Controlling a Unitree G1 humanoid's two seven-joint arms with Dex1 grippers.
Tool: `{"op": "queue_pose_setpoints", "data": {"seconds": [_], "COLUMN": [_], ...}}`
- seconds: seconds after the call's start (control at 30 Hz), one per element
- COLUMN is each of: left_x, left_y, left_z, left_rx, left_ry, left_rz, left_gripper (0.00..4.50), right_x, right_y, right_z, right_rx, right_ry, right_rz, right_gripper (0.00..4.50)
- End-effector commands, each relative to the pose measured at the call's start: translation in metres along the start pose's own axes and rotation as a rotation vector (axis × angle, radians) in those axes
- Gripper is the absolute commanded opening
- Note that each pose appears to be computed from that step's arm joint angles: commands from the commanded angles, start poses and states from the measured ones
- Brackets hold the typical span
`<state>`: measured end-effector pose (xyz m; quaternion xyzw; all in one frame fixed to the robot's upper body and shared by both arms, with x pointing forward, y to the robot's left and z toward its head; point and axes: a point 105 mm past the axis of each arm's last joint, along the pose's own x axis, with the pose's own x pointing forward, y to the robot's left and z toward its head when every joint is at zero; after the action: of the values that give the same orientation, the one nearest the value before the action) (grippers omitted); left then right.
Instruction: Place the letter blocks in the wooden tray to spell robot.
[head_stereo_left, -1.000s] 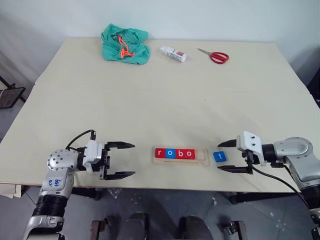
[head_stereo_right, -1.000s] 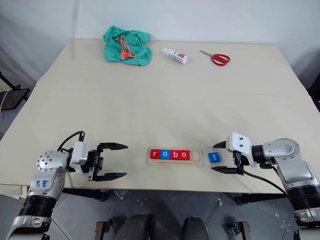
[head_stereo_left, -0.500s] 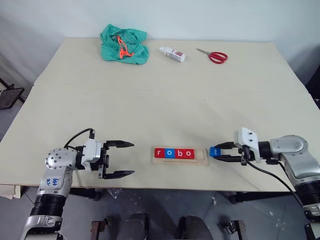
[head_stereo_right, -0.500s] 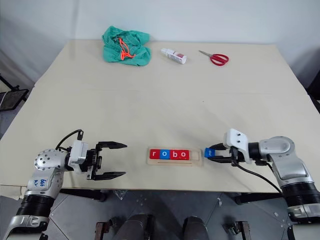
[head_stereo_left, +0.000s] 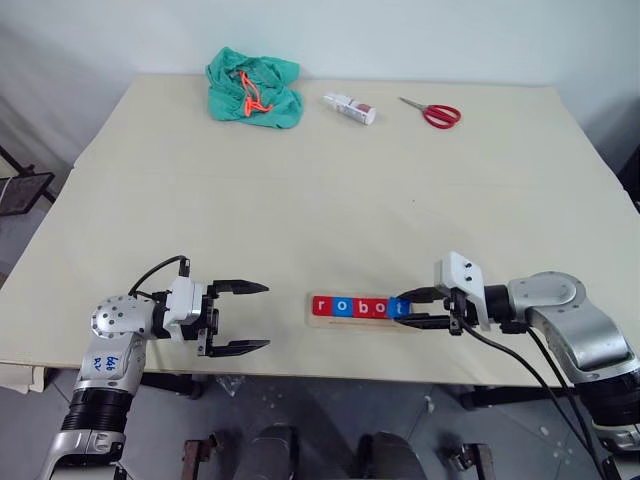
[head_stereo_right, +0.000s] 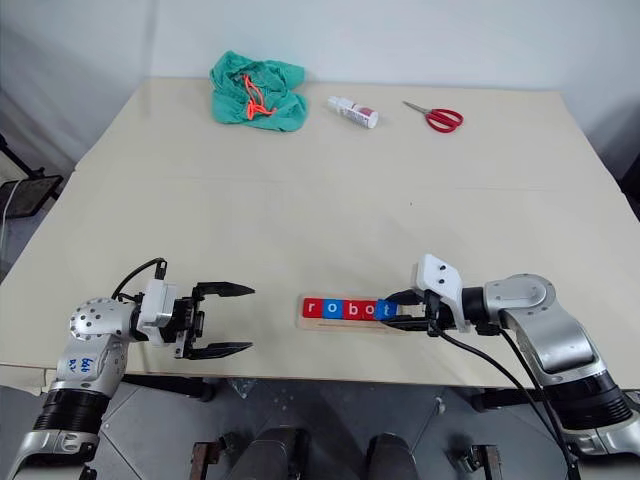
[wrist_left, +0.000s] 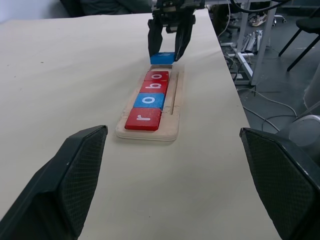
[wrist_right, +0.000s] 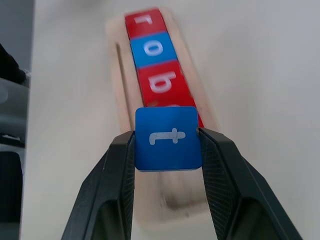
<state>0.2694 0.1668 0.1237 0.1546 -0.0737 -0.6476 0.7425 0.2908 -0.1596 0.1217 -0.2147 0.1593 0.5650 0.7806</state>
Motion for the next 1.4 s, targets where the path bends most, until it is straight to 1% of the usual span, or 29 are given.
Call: {"op": "queue_pose_setpoints", "data": {"seconds": [0.03, 0.1, 0.23, 0.57, 0.7, 0.77, 0.8, 0.83, 1.0, 1.07, 1.13, 1.27, 1.37, 1.4], "left_x": [-0.001, -0.001, -0.002, -0.002, -0.001, -0.001, -0.001, -0.001, 0.0, 0.0, 0.001, 0.006, 0.008, 0.009], "left_y": [0.004, 0.004, 0.003, 0.003, 0.003, 0.003, 0.003, 0.003, 0.003, 0.003, 0.005, 0.007, 0.009, 0.009], "left_z": [0.01, 0.01, 0.01, 0.01, 0.01, 0.01, 0.01, 0.009, 0.009, 0.008, 0.007, 0.006, 0.004, 0.004], "left_rx": [0.04, 0.041, 0.041, 0.043, 0.043, 0.043, 0.043, 0.042, 0.042, 0.042, 0.042, 0.044, 0.045, 0.046], "left_ry": [-0.021, -0.021, -0.019, -0.019, -0.021, -0.021, -0.021, -0.021, -0.022, -0.023, -0.026, -0.035, -0.041, -0.044], "left_rz": [0.008, 0.011, 0.014, 0.025, 0.029, 0.032, 0.032, 0.032, 0.034, 0.034, 0.035, 0.035, 0.034, 0.034], "left_gripper": [4.5, 4.5, 4.5, 4.5, 4.5, 4.5, 4.5, 4.5, 4.5, 4.5, 4.5, 4.5, 4.5, 4.5], "right_x": [-0.005, -0.006, -0.006, 0.0, 0.001, 0.001, 0.001, 0.002, 0.001, -0.003, -0.007, -0.019, -0.026, -0.026], "right_y": [-0.005, -0.009, -0.011, -0.013, -0.013, -0.015, -0.015, -0.015, -0.014, -0.012, -0.016, -0.023, -0.018, -0.018], "right_z": [-0.004, -0.009, -0.01, 0.0, -0.007, -0.003, -0.001, 0.0, 0.007, 0.014, 0.02, 0.015, 0.007, 0.006], "right_rx": [-0.043, -0.042, -0.049, -0.067, -0.069, -0.074, -0.073, -0.077, -0.086, -0.097, -0.102, -0.069, -0.051, -0.044], "right_ry": [0.032, 0.041, 0.041, 0.01, 0.038, 0.013, 0.008, 0.006, -0.007, -0.02, -0.035, 0.002, 0.029, 0.033], "right_rz": [-0.006, -0.012, -0.002, 0.025, 0.03, 0.022, 0.02, 0.02, 0.024, 0.024, -0.02, -0.095, -0.096, -0.109], "right_gripper": [1.45, 1.45, 1.45, 1.45, 1.45, 2.2, 2.45, 2.84, 4.44, 4.48, 4.48, 4.48, 3.9, 3.62]}}
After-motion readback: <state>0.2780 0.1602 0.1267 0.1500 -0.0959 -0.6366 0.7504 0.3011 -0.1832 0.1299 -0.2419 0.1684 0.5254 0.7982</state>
